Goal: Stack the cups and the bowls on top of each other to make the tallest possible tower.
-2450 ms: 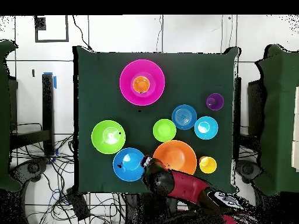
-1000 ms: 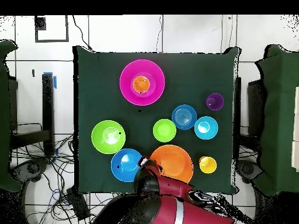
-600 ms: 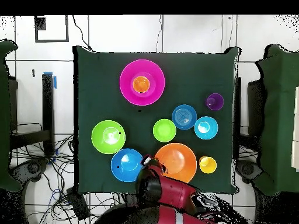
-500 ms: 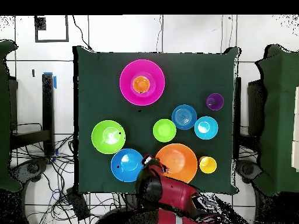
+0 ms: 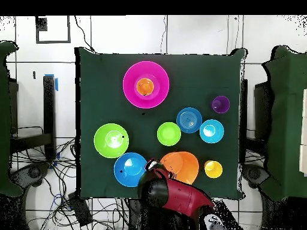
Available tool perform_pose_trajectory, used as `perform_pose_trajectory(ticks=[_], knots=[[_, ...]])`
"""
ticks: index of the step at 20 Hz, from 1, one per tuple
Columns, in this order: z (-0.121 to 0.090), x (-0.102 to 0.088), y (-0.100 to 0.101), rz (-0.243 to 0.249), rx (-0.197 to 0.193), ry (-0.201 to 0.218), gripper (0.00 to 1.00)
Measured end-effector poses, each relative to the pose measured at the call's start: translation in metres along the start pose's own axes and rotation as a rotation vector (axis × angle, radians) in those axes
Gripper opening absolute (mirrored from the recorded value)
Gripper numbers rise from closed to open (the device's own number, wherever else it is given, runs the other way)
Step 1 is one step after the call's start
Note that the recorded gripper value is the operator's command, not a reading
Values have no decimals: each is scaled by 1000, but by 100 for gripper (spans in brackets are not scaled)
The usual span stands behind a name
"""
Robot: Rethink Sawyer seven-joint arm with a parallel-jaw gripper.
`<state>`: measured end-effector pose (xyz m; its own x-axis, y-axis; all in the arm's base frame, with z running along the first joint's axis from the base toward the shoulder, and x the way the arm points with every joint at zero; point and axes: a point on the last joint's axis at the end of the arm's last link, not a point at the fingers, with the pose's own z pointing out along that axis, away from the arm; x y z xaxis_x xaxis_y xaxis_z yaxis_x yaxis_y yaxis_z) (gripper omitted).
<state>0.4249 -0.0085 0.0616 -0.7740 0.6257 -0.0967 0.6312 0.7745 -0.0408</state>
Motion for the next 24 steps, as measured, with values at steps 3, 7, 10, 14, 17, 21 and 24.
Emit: perform_pose_trajectory(ticks=[3, 7, 10, 14, 17, 21, 24], knots=[[-13, 1, 1, -5, 16, 29, 0], [-21, 1, 3, -11, 24, 43, 0], [-27, -3, 6, -13, 25, 43, 0], [-31, -10, 10, -15, 17, 24, 0], [-34, -17, 14, -14, 10, 8, 0], [-39, -24, 21, -5, 0, -11, 0], [-41, -28, 31, -10, -3, -14, 0]])
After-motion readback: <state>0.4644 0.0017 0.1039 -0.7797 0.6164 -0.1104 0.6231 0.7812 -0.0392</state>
